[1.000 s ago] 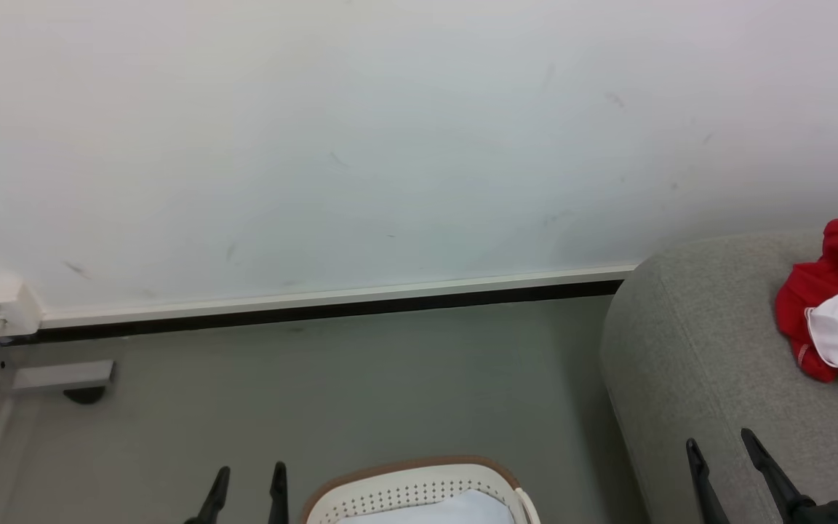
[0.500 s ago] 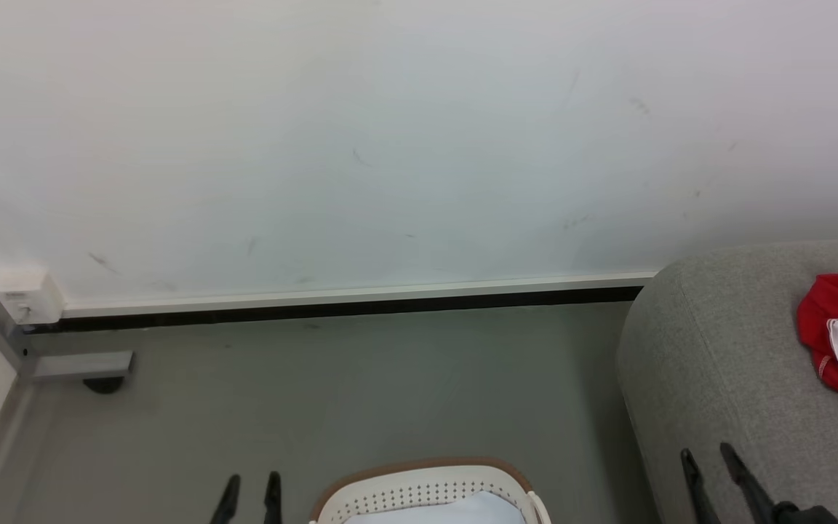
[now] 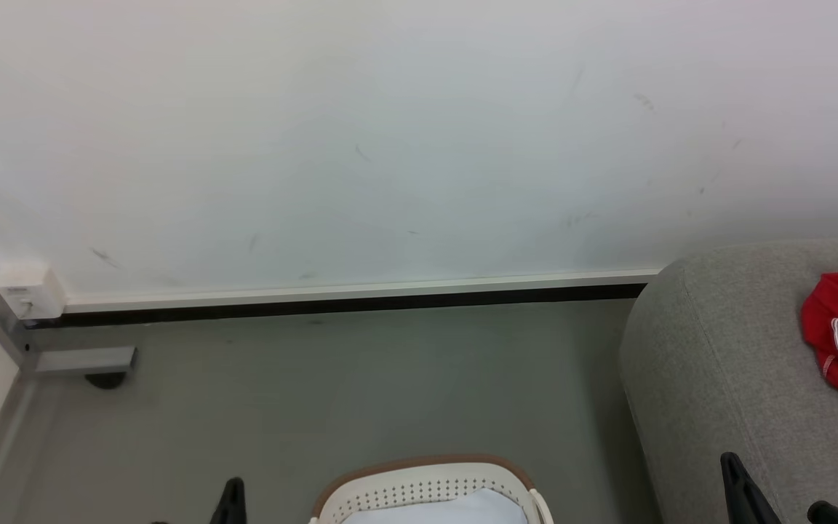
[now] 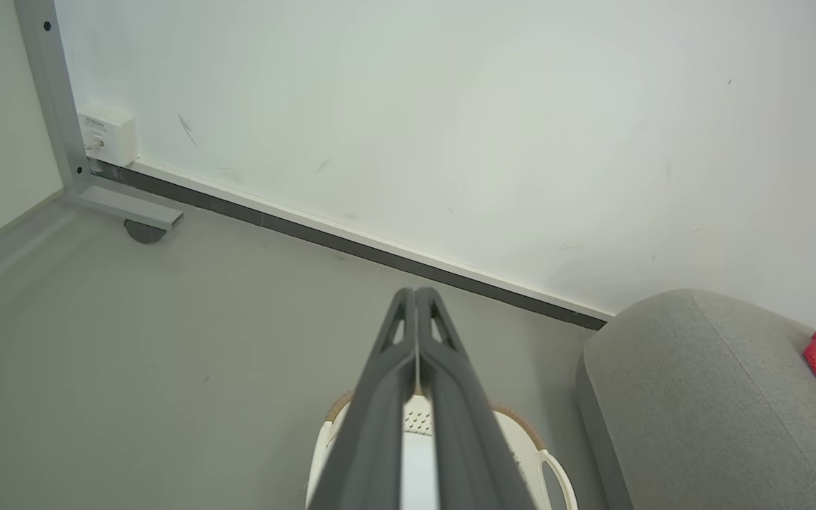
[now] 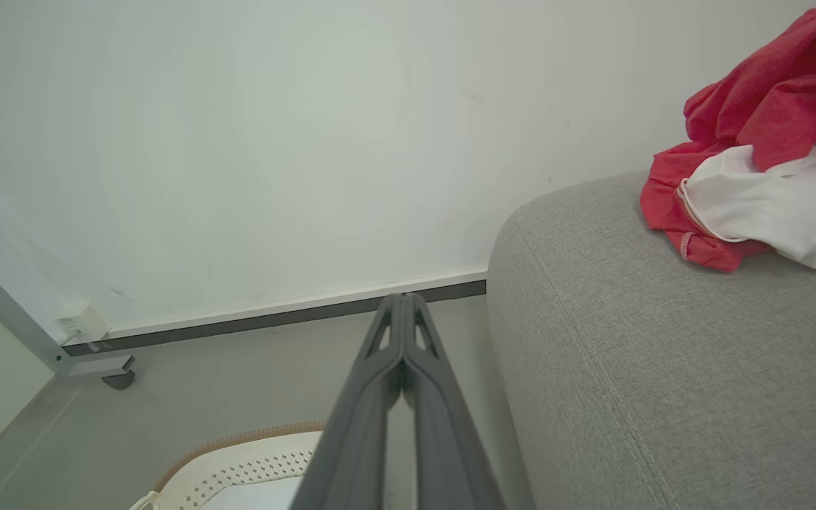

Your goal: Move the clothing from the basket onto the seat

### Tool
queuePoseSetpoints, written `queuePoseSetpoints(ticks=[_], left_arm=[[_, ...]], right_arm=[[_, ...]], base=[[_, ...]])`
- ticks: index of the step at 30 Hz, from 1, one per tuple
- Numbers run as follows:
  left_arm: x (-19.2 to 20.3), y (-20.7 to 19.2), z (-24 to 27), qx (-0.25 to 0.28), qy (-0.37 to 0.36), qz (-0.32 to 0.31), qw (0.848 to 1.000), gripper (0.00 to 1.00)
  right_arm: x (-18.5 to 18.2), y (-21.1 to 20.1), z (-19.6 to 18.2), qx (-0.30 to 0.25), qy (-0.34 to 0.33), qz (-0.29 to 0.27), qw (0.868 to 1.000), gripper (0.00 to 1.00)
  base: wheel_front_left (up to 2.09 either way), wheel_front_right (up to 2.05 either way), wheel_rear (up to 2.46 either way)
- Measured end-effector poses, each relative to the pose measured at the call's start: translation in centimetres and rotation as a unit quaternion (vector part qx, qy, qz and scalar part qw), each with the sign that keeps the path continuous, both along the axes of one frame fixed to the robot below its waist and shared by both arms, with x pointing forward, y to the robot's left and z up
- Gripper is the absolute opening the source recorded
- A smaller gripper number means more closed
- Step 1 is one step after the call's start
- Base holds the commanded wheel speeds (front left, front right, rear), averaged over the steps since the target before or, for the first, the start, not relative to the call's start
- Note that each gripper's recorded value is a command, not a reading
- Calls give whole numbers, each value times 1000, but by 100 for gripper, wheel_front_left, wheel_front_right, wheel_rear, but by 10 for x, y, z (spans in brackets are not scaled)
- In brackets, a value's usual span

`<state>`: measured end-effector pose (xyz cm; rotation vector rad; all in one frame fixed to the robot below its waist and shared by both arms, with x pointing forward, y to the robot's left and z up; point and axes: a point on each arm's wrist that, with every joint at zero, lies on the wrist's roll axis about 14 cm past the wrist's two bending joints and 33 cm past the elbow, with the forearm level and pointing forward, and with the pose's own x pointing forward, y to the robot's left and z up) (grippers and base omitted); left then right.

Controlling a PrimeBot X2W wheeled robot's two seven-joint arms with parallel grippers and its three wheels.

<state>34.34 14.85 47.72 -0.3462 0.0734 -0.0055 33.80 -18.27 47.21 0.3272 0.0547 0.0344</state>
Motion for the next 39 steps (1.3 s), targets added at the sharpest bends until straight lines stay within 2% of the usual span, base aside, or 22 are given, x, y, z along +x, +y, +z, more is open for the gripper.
queuePoseSetpoints(ticks=[15, 39], left_arm=[[11, 12, 2, -126, 20, 26, 992, 0], [23, 25, 9, -282, 29, 43, 958, 0]], right_arm=[[11, -8, 6, 124, 5, -29, 992, 0], [24, -15, 14, 283, 8, -48, 958, 0]], base=[[0, 0, 0], [0, 0, 0]])
